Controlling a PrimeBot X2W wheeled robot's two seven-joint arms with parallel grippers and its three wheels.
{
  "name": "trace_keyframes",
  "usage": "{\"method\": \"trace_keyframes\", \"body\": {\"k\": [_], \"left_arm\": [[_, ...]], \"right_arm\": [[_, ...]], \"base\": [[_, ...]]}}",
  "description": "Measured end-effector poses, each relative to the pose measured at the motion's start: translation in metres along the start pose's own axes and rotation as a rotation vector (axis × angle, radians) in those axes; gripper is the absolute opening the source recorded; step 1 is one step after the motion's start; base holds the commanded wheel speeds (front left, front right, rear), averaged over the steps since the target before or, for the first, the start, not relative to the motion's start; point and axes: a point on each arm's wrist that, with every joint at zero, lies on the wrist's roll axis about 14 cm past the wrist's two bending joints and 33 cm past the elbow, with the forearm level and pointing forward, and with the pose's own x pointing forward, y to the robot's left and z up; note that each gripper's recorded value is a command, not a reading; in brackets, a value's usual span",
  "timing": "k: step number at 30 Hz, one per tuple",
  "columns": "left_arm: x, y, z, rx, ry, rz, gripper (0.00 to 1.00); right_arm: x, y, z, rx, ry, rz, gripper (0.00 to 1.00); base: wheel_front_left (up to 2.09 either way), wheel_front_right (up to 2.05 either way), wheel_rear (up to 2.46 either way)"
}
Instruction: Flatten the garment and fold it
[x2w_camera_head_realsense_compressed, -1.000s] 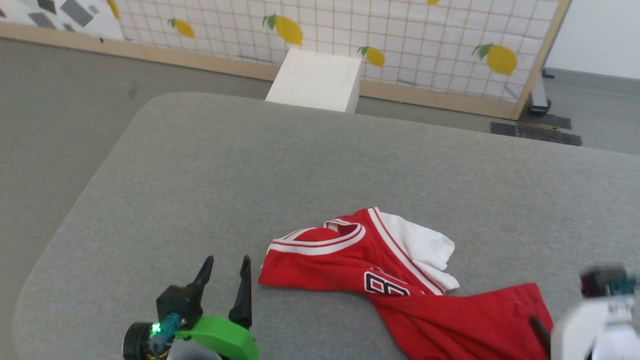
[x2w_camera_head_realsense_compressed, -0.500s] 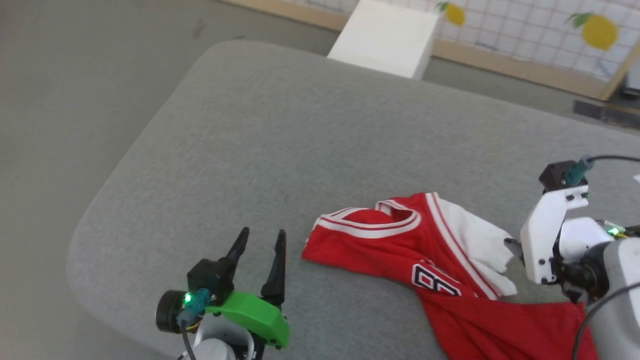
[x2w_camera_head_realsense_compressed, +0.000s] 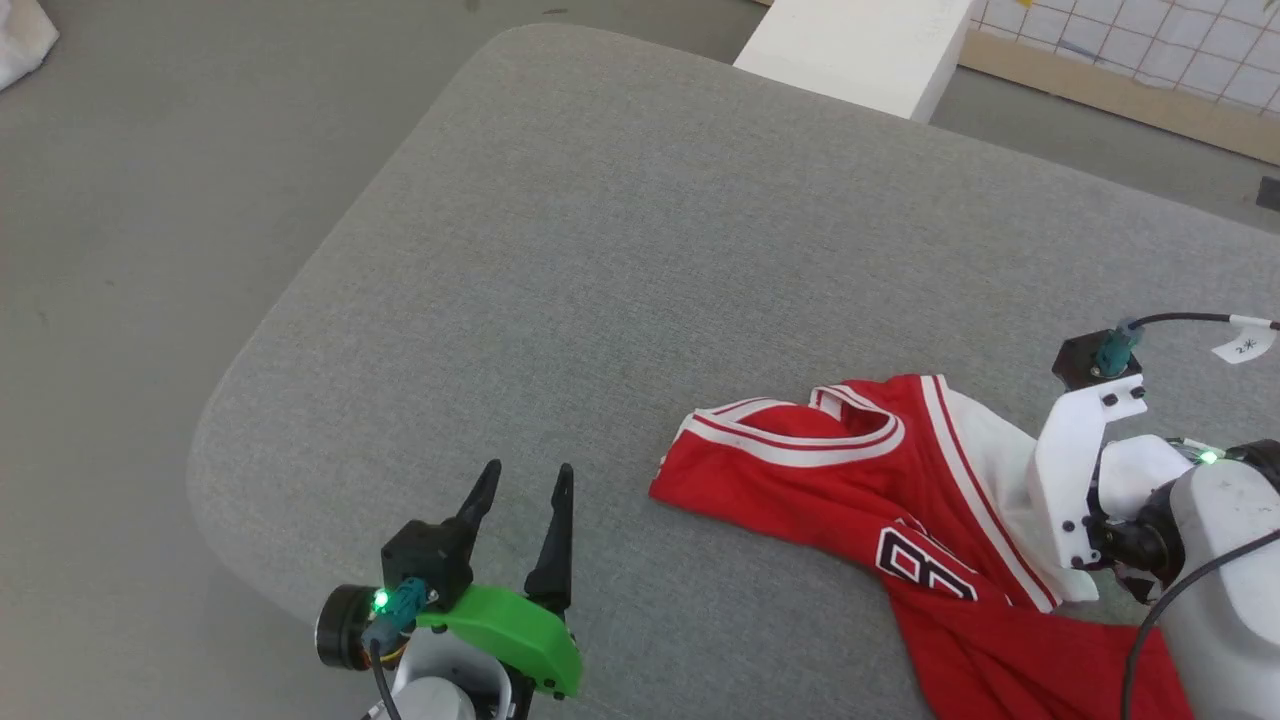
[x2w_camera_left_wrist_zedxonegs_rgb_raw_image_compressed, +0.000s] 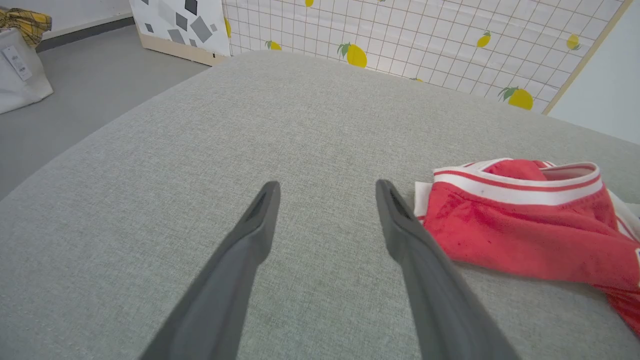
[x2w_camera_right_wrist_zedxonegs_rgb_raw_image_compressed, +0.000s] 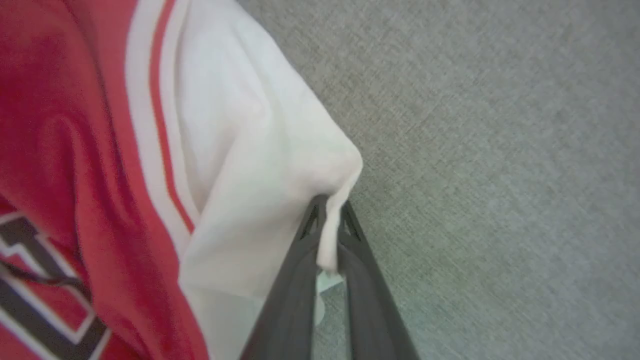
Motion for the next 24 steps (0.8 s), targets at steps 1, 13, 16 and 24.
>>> {"method": "trace_keyframes", "body": {"k": [1,13,16,24], "left_arm": [[0.001,-0.001,0.000,0.001,0.001,-0.004,1.00],[0.014,-0.027,0.005,0.004,-0.024,-0.104,1.00],[0.018,-0.037,0.006,0.006,-0.027,-0.141,1.00],[0.031,-0.073,0.004,0.003,-0.025,-0.248,1.00]], "right_arm": [[0.000,-0.002,0.001,0.008,-0.018,-0.003,0.00],[-0.052,-0.112,-0.031,0.190,-0.164,-0.238,0.00],[-0.074,-0.141,-0.054,0.249,-0.178,-0.307,0.00],[-0.129,-0.207,-0.135,0.419,-0.161,-0.511,0.00]], "base": [[0.00,0.00,0.00],[0.00,0.00,0.00],[0.00,0.00,0.00],[0.00,0.00,0.00]]}}
